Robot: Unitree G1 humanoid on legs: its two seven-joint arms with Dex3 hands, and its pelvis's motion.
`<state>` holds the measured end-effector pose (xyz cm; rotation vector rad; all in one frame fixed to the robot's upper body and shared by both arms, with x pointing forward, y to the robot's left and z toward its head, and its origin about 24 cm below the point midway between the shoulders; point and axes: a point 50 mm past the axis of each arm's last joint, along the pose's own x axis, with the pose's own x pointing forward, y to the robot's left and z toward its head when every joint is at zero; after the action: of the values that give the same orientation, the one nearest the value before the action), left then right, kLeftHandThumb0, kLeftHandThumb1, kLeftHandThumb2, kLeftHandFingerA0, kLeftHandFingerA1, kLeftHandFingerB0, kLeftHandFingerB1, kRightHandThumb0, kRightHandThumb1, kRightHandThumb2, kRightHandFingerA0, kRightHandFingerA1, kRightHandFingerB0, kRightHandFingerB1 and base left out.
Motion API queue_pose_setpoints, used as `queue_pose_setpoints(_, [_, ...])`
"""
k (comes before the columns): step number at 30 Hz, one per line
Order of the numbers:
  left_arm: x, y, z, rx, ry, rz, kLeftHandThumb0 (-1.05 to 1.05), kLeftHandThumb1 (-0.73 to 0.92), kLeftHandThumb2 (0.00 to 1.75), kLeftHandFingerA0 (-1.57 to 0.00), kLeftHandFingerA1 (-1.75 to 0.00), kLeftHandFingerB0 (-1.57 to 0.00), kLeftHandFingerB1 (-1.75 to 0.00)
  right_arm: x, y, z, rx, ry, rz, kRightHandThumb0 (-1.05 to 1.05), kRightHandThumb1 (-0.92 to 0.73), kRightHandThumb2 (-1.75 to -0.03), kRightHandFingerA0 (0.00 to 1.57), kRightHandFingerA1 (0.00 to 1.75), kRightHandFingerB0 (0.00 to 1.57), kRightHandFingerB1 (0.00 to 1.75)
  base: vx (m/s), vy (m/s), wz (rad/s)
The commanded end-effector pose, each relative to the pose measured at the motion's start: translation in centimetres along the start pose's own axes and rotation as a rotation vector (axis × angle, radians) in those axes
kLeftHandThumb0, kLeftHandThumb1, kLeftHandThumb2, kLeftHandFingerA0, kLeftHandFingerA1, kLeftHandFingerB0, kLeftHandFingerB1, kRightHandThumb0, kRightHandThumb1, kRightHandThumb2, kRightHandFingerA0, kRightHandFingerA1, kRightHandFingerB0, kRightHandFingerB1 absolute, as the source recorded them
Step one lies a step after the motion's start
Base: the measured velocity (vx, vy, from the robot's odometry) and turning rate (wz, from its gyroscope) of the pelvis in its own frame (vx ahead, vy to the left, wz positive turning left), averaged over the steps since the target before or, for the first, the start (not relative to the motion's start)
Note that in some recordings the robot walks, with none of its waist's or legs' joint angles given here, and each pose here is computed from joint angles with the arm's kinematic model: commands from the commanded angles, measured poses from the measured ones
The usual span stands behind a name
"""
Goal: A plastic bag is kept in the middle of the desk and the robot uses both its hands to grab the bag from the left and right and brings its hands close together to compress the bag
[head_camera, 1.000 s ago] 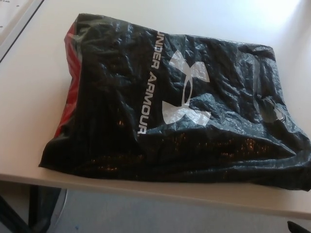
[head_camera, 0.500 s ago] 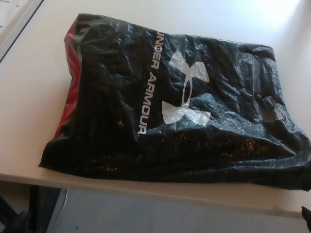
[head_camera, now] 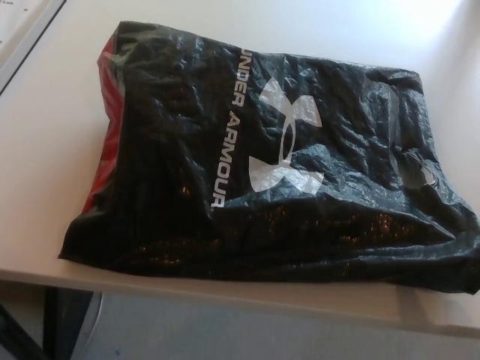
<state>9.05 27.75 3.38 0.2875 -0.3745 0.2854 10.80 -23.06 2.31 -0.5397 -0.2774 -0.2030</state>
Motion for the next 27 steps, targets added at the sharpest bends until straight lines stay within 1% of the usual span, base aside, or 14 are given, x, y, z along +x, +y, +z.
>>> queue_pose_setpoints(1, [4.5, 3.3, 3.2, 0.046, -0.229, 0.204, -0.83, 0.86, 0.66, -0.34, -0.45, -0.28, -0.36, 3.2, -2.4, 2.3, -0.069, -0.141, -0.104, -0.79, -0.46, -0.83, 0.0, 0.02, 0.0, 0.0, 0.0, 0.0, 0.0])
queue_pose_setpoints(3, [5.0, 3.4, 3.3, 0.047, -0.239, 0.225, -0.75, 0.91, 0.68, -0.33, -0.39, -0.27, -0.33, 3.6, -2.6, 2.4, -0.072, -0.145, -0.116, -0.8, -0.5, -0.83, 0.0, 0.01, 0.0, 0.0, 0.0, 0.0, 0.0])
queue_pose_setpoints(4, [5.7, 3.6, 3.4, 0.028, -0.242, 0.239, -0.86, 0.75, 1.13, -0.35, -0.55, -0.23, -0.45, 4.1, -2.9, 2.5, -0.08, -0.147, -0.13, -0.78, -0.54, -0.57, 0.0, 0.0, 0.0, 0.0, 0.0, 0.0, 0.0])
queue_pose_setpoints(5, [7.2, 3.9, 3.7, -0.005, -0.251, 0.258, -0.86, 0.76, 1.15, -0.34, -0.55, -0.22, -0.44, 5.2, -3.4, 2.8, -0.093, -0.153, -0.159, -0.79, -0.55, -0.57, 0.0, 0.0, 0.0, 0.0, 0.0, 0.0, 0.0])
queue_pose_setpoints(7, [8.0, 4.2, 4.0, 0.003, -0.258, 0.255, -0.86, 0.92, 0.71, -0.34, -0.41, -0.3, -0.32, 5.9, -3.7, 2.8, -0.11, -0.154, -0.168, -0.81, -0.58, -0.58, 0.0, 0.0, 0.0, 0.0, 0.0, 0.0, 0.0])
queue_pose_setpoints(8, [9.4, 4.4, 4.7, 0.021, -0.281, 0.252, -0.87, 0.92, 0.74, -0.34, -0.4, -0.31, -0.33, 7.1, -4.2, 2.9, -0.124, -0.151, -0.187, -0.9, -0.52, -0.9, 0.0, 0.07, 0.0, 0.0, 0.0, 0.0, 0.0])
queue_pose_setpoints(15, [14.5, 4.7, 6.9, 0.08, -0.371, 0.222, -0.96, 0.83, 0.83, -0.35, -0.45, -0.31, -0.35, 10.9, -5.1, 4.0, -0.147, -0.198, -0.202, -0.9, -0.53, -0.9, 0.0, 0.1, 0.0, 0.0, 0.0, 0.0, 0.0])
queue_pose_setpoints(16, [15.3, 4.6, 7.2, 0.085, -0.373, 0.2, -0.89, 0.79, 1.2, -0.31, -0.54, -0.22, -0.43, 11.4, -5.1, 4.2, -0.128, -0.201, -0.193, -0.89, -0.52, -0.89, 0.0, 0.1, 0.0, 0.0, 0.0, 0.0, 0.0])
queue_pose_setpoints(17, [15.6, 4.6, 7.3, 0.086, -0.367, 0.186, -0.89, 0.79, 1.2, -0.31, -0.54, -0.22, -0.43, 11.6, -5.1, 4.3, -0.119, -0.209, -0.189, -0.89, -0.52, -0.89, 0.0, 0.1, 0.0, 0.0, 0.0, 0.0, 0.0])
queue_pose_setpoints(18, [16.3, 4.4, 7.5, 0.082, -0.352, 0.155, -0.93, 0.92, 0.76, -0.26, -0.42, -0.27, -0.3, 12.1, -5.0, 4.5, -0.116, -0.221, -0.194, -0.89, -0.52, -0.89, 0.0, 0.09, 0.0, 0.0, 0.0, 0.0, 0.0])
queue_pose_setpoints(23, [18.9, 2.9, 7.9, 0.076, -0.297, 0.05, -0.97, 0.92, 0.82, -0.11, -0.36, -0.17, -0.31, 14.9, -5.0, 5.5, -0.129, -0.242, -0.199, -0.92, -0.55, -0.92, 0.0, 0.12, 0.0, 0.0, 0.0, 0.0, 0.0])
queue_pose_setpoints(24, [19.4, 2.6, 7.9, 0.079, -0.291, 0.035, -0.88, 0.82, 1.21, -0.07, -0.4, -0.1, -0.36, 15.6, -5.0, 5.5, -0.12, -0.231, -0.2, -0.95, -0.57, -0.93, 0.0, 0.13, 0.0, 0.0, 0.0, 0.0, 0.0])
queue_pose_setpoints(26, [20.0, 2.3, 7.9, 0.081, -0.277, 0.029, -0.91, 0.82, 1.22, -0.05, -0.4, -0.1, -0.38, 16.8, -5.0, 5.6, -0.104, -0.213, -0.191, -0.96, -0.58, -0.92, 0.0, 0.11, 0.0, 0.0, 0.0, 0.0, 0.0])
queue_pose_setpoints(27, [20.4, 2.0, 7.9, 0.063, -0.268, 0.03, -0.97, 0.92, 0.85, -0.07, -0.32, -0.15, -0.3, 17.5, -5.0, 5.5, -0.101, -0.194, -0.183, -0.95, -0.57, -0.94, 0.0, 0.14, 0.0, 0.0, 0.0, 0.0, 0.0])
